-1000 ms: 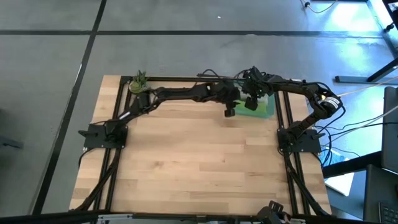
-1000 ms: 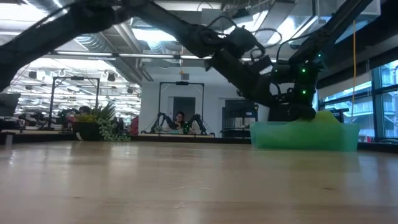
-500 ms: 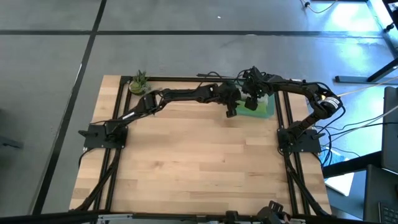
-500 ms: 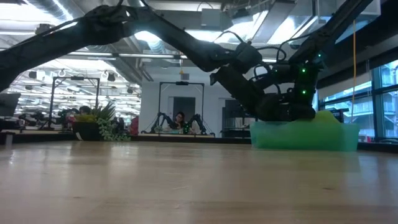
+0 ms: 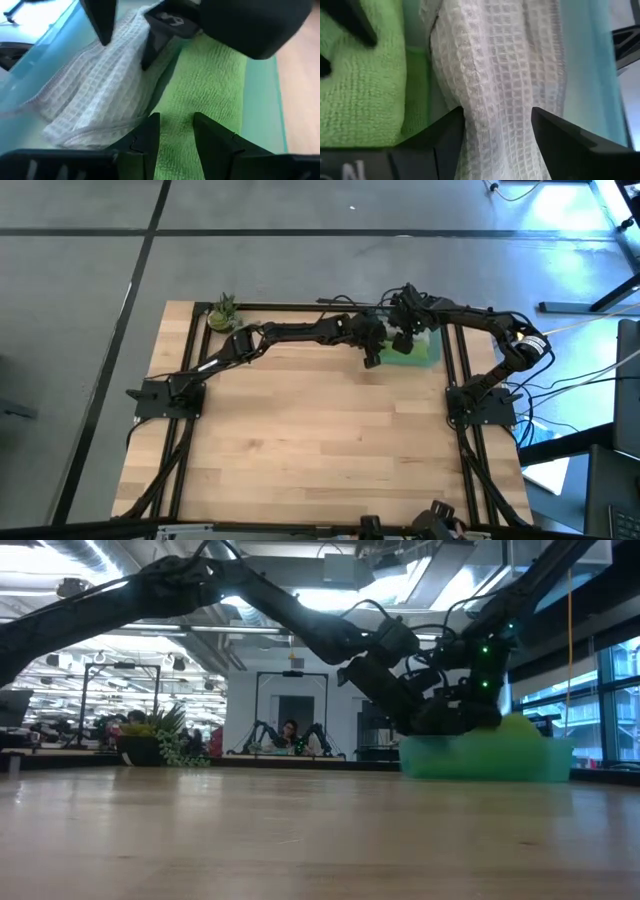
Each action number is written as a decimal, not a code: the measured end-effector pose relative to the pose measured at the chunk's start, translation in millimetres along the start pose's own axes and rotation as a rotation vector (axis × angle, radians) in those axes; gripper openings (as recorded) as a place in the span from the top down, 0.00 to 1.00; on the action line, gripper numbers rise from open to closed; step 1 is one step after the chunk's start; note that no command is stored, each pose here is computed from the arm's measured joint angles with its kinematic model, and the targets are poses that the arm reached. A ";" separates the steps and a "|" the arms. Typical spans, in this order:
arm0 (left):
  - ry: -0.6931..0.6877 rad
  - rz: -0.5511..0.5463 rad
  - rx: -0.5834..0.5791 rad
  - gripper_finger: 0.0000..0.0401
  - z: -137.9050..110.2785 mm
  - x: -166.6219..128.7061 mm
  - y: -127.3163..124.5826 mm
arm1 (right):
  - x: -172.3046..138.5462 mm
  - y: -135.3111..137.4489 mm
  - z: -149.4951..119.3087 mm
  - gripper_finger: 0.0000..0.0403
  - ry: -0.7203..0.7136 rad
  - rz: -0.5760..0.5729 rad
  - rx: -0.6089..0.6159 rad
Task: Roll microfiber towels into tight, uniform cylinder then place into a basket
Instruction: Put the gray kitchen towel into the green bin
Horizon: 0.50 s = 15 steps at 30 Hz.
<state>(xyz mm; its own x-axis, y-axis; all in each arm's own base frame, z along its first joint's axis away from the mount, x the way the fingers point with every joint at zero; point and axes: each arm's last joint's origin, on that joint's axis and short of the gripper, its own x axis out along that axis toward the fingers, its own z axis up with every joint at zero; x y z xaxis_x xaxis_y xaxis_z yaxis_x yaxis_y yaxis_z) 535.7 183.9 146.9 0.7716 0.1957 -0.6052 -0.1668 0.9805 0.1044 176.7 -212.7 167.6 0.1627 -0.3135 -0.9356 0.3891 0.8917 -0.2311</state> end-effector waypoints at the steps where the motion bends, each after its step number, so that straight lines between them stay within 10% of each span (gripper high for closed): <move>1: 0.000 0.001 -0.006 0.71 -0.2 -0.1 1.2 | -1.4 -1.0 1.6 0.42 -0.004 -0.002 0.000; 15: 0.015 0.001 -0.056 0.71 -3.8 -0.6 10.1 | -20.1 -8.1 12.5 0.42 0.028 0.027 -0.006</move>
<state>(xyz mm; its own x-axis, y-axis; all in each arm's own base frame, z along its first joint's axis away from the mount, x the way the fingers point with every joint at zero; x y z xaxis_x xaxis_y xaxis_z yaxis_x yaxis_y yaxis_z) 531.3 193.6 145.4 0.7624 0.1963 -0.6167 -0.2023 0.9774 0.0610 181.5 -217.7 191.5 0.1473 -0.2797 -0.9487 0.3790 0.9019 -0.2070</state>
